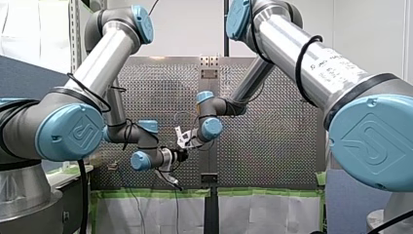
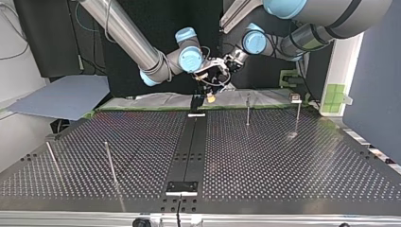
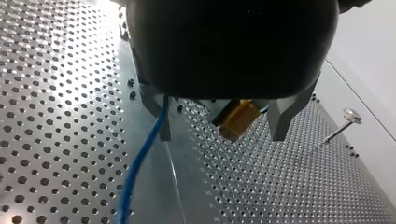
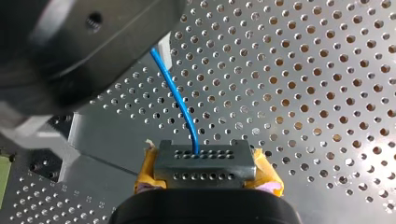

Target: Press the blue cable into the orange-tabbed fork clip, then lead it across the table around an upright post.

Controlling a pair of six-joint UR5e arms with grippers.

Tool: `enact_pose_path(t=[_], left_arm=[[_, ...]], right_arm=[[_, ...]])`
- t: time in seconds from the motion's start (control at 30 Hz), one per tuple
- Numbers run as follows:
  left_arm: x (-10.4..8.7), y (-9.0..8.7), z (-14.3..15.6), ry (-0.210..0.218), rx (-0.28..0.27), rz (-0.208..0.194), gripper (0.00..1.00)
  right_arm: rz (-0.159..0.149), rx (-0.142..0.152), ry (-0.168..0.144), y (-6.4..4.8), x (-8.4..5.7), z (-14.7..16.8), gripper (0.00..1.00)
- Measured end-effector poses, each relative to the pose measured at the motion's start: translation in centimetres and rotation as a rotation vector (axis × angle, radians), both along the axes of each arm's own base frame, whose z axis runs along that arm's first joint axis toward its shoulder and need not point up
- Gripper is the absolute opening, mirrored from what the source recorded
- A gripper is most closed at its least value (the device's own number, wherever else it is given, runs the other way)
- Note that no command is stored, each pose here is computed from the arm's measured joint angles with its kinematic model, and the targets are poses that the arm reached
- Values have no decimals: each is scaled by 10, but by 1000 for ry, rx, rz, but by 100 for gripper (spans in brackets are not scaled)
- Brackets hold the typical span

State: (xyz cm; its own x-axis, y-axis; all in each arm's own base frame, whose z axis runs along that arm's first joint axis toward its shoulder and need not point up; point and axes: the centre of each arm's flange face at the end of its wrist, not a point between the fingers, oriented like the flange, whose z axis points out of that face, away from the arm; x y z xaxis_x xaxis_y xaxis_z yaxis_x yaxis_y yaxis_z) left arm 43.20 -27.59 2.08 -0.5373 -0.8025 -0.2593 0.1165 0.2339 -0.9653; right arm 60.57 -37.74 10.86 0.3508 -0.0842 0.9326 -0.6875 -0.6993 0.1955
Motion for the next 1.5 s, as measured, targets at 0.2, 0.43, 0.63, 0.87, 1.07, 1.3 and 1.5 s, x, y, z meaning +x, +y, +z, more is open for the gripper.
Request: enact_pose_path(t=[0.2,0.43,0.63,0.87,1.07,1.3,1.5], left_arm=[[4,3,1,-14,1,19,100],[6,6,2,-48,38,37,77],[7,5,2,-84,80,43,50],[7,5,2,-101,108,52,0],[6,5,2,-101,111,57,0],[10,12,2,-107,135,99,0],[19,36,-2,-85,194,184,0]], right_arm=[[1,-1,-1,0,0,1,0],[3,-1,-2,2,1,3,0],[5,-1,-2,3,1,7,0],[8,-2,-5,4,0,11,0],[9,0,-3,5,-1,11,0],[10,5,0,6,-1,7,0],[11,16,11,5,-1,-7,0]])
